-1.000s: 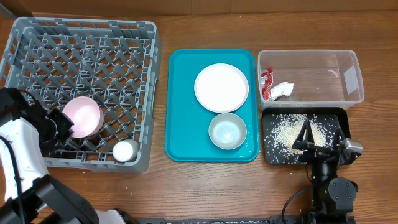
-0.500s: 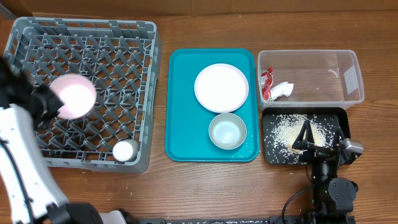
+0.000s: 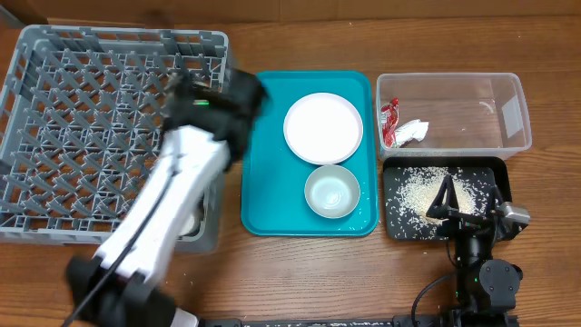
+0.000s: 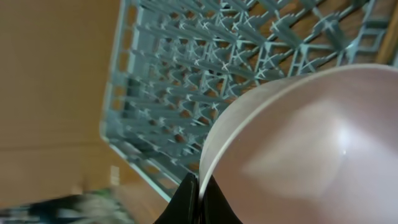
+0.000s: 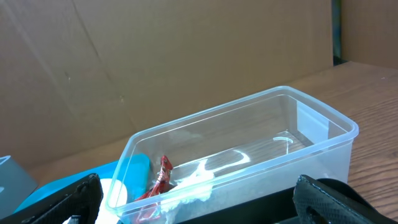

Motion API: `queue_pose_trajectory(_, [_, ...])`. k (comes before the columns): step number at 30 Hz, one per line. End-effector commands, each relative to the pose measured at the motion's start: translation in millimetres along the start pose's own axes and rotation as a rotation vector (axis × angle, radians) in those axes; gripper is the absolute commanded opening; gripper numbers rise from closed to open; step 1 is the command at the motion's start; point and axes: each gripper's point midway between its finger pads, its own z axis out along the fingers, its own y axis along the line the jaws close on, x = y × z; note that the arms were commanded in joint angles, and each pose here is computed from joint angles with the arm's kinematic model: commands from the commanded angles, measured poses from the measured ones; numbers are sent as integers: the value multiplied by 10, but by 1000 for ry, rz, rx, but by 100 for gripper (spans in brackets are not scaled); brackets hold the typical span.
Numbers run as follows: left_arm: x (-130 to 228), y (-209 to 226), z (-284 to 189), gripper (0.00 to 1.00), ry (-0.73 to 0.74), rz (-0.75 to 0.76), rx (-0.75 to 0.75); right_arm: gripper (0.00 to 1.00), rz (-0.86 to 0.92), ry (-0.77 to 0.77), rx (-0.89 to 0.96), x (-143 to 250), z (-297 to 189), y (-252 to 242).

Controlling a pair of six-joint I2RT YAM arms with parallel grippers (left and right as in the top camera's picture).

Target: Sort waste into correct bins and load items into the dishwasher

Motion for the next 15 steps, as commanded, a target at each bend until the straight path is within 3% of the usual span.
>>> queue_pose_trajectory(1, [-88, -26, 100, 4, -87, 93, -273, 100, -6, -5, 0, 16, 1, -4])
queue_pose_trajectory(4, [-92, -27, 173, 4, -109, 87, -398, 100, -6, -5, 0, 16, 1, -4])
queue_pose_trajectory(15, [-75, 47, 225, 4, -100, 48, -425, 100, -6, -5, 1, 16, 1, -5])
